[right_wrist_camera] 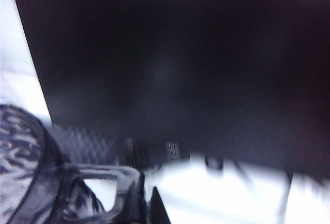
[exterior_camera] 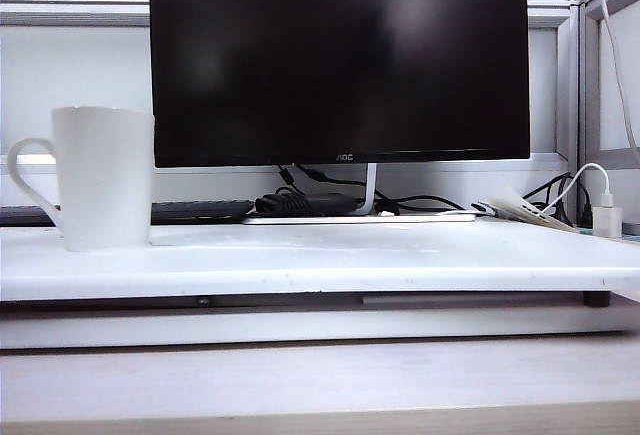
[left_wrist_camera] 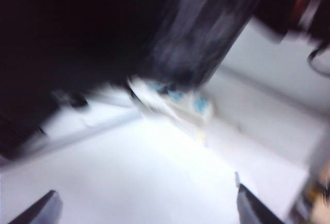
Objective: Carefully pick up the black cup and pour some water from the black cup into the white cup.
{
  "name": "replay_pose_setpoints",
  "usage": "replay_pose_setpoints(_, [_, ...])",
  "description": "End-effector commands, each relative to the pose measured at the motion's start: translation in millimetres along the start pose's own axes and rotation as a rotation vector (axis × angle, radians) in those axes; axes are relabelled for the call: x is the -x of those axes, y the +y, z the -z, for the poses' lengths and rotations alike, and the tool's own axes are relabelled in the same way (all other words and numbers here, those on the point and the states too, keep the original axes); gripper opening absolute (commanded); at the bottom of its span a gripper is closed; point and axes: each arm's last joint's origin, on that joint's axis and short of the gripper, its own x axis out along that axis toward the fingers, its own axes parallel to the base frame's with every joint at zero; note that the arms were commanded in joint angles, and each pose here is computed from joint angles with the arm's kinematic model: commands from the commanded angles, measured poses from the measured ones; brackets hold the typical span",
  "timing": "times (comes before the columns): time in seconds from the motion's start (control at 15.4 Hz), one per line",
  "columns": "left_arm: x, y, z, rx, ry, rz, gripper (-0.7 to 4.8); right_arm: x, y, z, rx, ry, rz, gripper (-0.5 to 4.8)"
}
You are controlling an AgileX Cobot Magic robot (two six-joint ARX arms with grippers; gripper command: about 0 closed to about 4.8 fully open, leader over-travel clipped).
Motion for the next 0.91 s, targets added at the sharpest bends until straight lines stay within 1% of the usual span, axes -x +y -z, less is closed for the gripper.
replay_pose_setpoints(0.06, [-26, -0.1, 15, -0.026, 0.071, 0.000, 4.79, 0, -4, 54, -0.095, 0.033, 0.069, -0.01])
replay_pose_setpoints(0.19, [-40, 2.0, 22, -0.025, 0.087, 0.000, 4.79, -6, -7, 80, -0.126, 0.062, 0.089, -0.01])
replay_pose_setpoints(0.26, [-50, 3.0, 29, -0.022, 0.103, 0.029, 4.79, -14, -12, 94, -0.123, 0.107, 0.104, -0.01])
replay_pose_setpoints(0.45, [-70, 6.5, 44, -0.016, 0.149, 0.041, 4.79, -35, -17, 114, -0.135, 0.150, 0.108, -0.01])
replay_pose_setpoints(0.52, [-77, 7.9, 52, -0.010, 0.184, 0.052, 4.79, -45, -18, 124, -0.144, 0.163, 0.093, -0.01])
replay_pose_setpoints(0.65, [-82, 9.3, 59, -0.007, 0.216, 0.047, 4.79, -61, -16, 146, -0.144, 0.211, 0.092, -0.01])
replay_pose_setpoints(0.78, [-82, 10.4, 59, -0.013, 0.217, 0.041, 4.79, -73, -15, 166, -0.138, 0.259, 0.089, -0.01])
replay_pose_setpoints(0.91, [-81, 11.1, 61, -0.026, 0.233, 0.026, 4.79, -83, -14, 178, -0.142, 0.250, 0.069, -0.01])
